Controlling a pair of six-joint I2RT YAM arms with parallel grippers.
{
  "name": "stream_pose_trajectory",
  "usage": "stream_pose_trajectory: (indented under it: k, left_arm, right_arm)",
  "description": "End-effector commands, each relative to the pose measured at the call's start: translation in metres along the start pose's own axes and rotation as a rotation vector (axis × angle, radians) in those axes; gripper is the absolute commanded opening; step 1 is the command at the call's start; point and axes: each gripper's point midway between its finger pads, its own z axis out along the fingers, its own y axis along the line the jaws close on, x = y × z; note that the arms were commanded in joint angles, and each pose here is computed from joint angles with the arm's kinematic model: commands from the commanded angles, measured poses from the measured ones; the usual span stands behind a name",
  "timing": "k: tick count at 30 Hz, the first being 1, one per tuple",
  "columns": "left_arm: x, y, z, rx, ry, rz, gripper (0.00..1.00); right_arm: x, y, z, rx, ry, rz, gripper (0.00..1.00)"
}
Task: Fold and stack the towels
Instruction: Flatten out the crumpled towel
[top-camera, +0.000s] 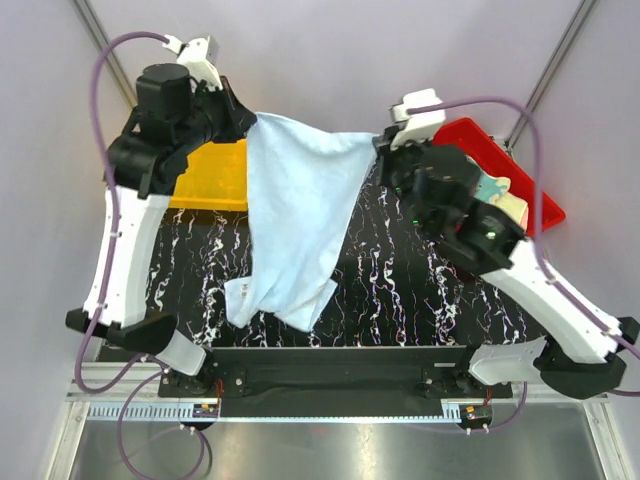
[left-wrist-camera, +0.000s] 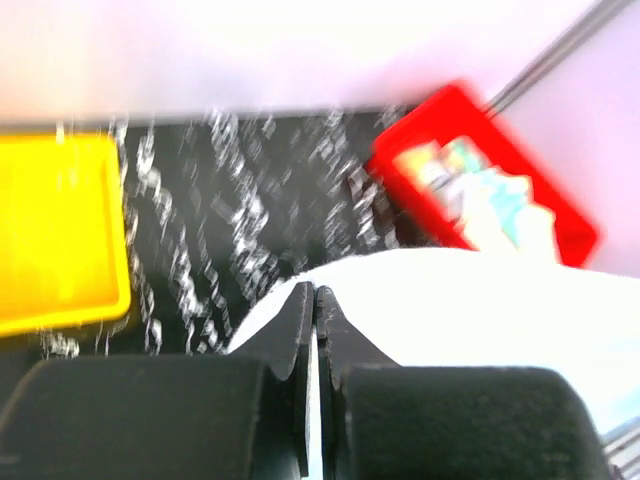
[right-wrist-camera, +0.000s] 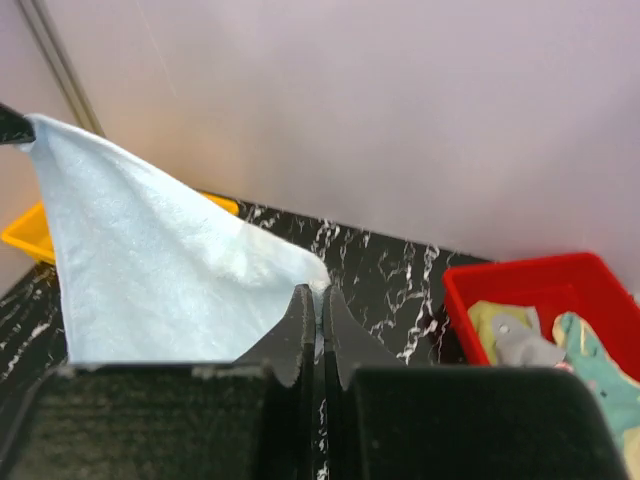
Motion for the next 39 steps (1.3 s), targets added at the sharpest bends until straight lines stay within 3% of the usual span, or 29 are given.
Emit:
stream_pose_trajectory:
  k: [1,4,5,6,10,15,24,28,32,39]
  left_arm:
    - [-0.020,-0.020,-0.059,-0.008,-0.076,0.057,0.00]
    - [-0.024,-0.040,-0.097,0.047,-0.131,0.097,0.00]
    - [-0.026,-0.044,-0.108,0.051,-0.154,0.103,0.00]
    - [-0.027,-0.048,-0.117,0.063,-0.172,0.108,0.00]
    - [-0.043,-0.079,-0.172,0.205,-0.275,0.131,0.00]
    - [-0.047,-0.117,-0.209,0.435,-0.326,0.115,0.00]
    - [-0.072,-0.141,-0.250,0.579,-0.433,0.129,0.00]
    - [-0.068,-0.136,-0.222,0.523,-0.393,0.153,0.00]
    - [-0.073,-0.140,-0.221,0.541,-0.425,0.167,0.00]
    - [-0.080,-0.162,-0.268,0.714,-0.488,0.161,0.00]
  right_arm:
    - [-0.048,-0.027,-0.041,-0.030,-0.048,-0.055,0.00]
    - [-0.072,-0.023,-0.081,-0.210,-0.103,-0.020,0.00]
    - [-0.064,-0.001,-0.093,-0.360,-0.109,-0.038,0.00]
    - [-0.076,-0.010,-0.118,-0.404,-0.176,-0.017,0.00]
    - [-0.095,-0.021,-0.153,-0.465,-0.244,0.035,0.00]
    - [-0.126,-0.019,-0.192,-0.602,-0.313,0.096,0.00]
    - [-0.159,-0.016,-0.204,-0.653,-0.390,0.091,0.00]
    - [-0.170,-0.030,-0.194,-0.555,-0.415,0.048,0.00]
    - [-0.181,-0.036,-0.189,-0.516,-0.435,0.010,0.00]
    - [-0.184,-0.015,-0.223,-0.722,-0.446,0.069,0.00]
